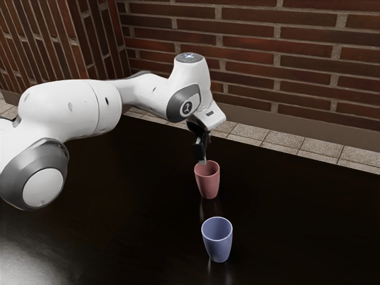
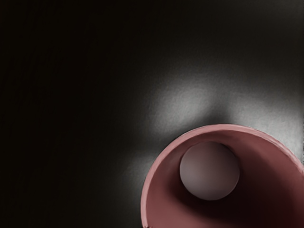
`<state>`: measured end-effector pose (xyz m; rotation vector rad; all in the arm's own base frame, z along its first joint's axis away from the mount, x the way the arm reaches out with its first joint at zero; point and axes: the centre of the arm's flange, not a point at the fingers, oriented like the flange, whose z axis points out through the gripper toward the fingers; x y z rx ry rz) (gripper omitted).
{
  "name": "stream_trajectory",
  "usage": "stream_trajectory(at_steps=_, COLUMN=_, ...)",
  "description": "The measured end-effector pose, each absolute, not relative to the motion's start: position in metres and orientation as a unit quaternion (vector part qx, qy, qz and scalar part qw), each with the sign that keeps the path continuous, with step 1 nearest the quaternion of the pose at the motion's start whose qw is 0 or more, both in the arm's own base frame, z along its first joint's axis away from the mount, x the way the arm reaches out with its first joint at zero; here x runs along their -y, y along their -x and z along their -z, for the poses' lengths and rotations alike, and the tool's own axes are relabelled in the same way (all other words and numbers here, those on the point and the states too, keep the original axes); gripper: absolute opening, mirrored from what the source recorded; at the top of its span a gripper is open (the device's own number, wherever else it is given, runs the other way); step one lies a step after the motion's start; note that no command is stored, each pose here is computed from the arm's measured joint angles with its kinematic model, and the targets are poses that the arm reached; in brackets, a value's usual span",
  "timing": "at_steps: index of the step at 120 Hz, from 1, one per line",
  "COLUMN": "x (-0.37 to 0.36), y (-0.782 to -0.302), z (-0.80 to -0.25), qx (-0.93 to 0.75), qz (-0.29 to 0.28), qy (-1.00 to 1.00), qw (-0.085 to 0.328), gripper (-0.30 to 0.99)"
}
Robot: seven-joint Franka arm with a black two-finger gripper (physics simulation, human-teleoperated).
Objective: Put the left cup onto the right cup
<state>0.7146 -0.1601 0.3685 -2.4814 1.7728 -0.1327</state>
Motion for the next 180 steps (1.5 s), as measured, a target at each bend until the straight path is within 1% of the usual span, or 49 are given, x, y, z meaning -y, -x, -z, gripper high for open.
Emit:
stream_trajectory(at_steps=24, x=0.158, y=-0.715, z=-0.351, qx=-0.578, qz=0.033, qy=0.815, qw=0.029, gripper=0.69)
stream_trajectory(at_steps=34, x=0.158, y=-0.715, z=-0.345, qx=-0.578, qz=0.03, qy=0.815, qw=0.025, gripper=0.65)
stream_trajectory(at_steps=43, x=0.158, y=-0.715, z=-0.341, qx=-0.578, qz=0.028, qy=0.815, qw=0.023, gripper=0.54)
stream_trajectory(at_steps=60, x=0.158, y=-0.715, z=-0.334, qx=-0.579, qz=0.024, qy=0.815, qw=0.021, gripper=0.25)
stream_trajectory(at_steps=67, x=0.158, y=-0.715, z=-0.331, qx=-0.579, qz=0.022, qy=0.815, qw=0.021, gripper=0.15)
stream_trajectory(at_steps=77, x=0.158, y=-0.715, z=-0.33, qx=-0.58, qz=0.021, qy=0.814, qw=0.02, gripper=0.06)
stream_trajectory(at_steps=89, x=0.158, y=-0.715, z=-0.33, qx=-0.58, qz=0.022, qy=0.814, qw=0.021, gripper=-0.01)
stream_trajectory(at_steps=109, x=0.158, y=-0.715, z=-0.33, qx=-0.58, qz=0.022, qy=0.814, qw=0.021, gripper=-0.06)
stream_trajectory(at_steps=131, x=0.158, y=-0.715, z=-0.331, qx=-0.579, qz=0.023, qy=0.815, qw=0.021, gripper=-0.08)
stream_trajectory(at_steps=143, x=0.158, y=-0.715, z=-0.34, qx=-0.578, qz=0.027, qy=0.815, qw=0.022, gripper=-0.09)
stream_trajectory(at_steps=158, x=0.163, y=-0.711, z=-0.364, qx=-0.58, qz=0.036, qy=0.814, qw=0.023, gripper=-0.09)
stream_trajectory(at_steps=180, x=0.185, y=-0.7, z=-0.415, qx=-0.591, qz=0.051, qy=0.805, qw=0.032, gripper=-0.09)
